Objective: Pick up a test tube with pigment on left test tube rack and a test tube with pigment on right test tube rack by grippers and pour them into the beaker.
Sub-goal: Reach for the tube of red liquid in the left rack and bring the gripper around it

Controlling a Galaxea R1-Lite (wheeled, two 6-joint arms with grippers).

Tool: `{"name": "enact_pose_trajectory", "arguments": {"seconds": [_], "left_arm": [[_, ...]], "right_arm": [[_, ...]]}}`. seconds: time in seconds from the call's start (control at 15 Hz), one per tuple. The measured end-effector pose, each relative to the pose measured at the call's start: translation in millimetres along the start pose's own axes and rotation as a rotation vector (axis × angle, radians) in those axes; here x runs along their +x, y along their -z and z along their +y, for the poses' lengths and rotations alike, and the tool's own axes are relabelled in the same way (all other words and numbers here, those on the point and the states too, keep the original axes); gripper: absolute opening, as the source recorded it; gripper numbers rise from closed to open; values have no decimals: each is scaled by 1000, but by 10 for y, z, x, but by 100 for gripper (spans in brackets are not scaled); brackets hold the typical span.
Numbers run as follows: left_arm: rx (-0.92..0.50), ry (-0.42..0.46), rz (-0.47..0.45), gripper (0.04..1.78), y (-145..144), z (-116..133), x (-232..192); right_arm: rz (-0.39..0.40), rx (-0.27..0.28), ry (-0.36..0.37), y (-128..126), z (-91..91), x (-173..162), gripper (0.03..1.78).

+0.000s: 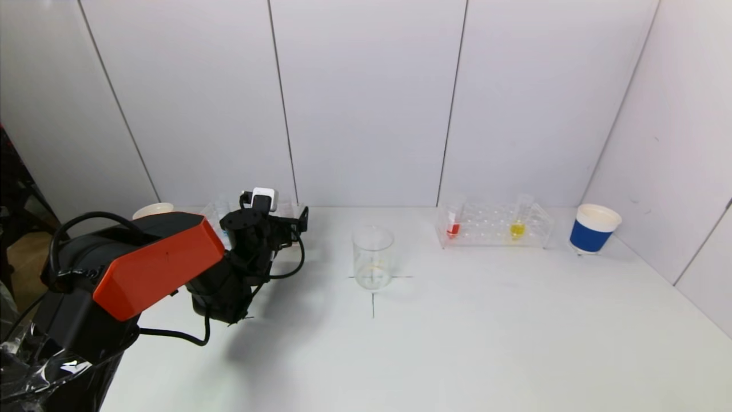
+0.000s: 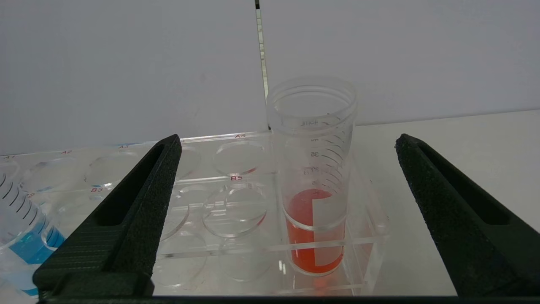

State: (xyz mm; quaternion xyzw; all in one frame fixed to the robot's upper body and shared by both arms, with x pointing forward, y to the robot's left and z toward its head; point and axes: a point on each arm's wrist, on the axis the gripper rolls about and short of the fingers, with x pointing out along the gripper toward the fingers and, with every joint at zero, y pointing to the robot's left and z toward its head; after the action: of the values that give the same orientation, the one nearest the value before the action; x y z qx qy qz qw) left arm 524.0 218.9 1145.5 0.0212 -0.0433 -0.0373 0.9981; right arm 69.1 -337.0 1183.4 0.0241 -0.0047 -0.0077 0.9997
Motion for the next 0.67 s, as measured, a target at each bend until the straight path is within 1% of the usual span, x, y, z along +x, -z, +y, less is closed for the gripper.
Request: {"name": "enact_pose_trajectory", "arguments": {"seconds": [0.67], "left_arm": [[5,0,-7,177,-16,-3,1]], "right_arm": [[0,0,0,0,0,0,177]]}}
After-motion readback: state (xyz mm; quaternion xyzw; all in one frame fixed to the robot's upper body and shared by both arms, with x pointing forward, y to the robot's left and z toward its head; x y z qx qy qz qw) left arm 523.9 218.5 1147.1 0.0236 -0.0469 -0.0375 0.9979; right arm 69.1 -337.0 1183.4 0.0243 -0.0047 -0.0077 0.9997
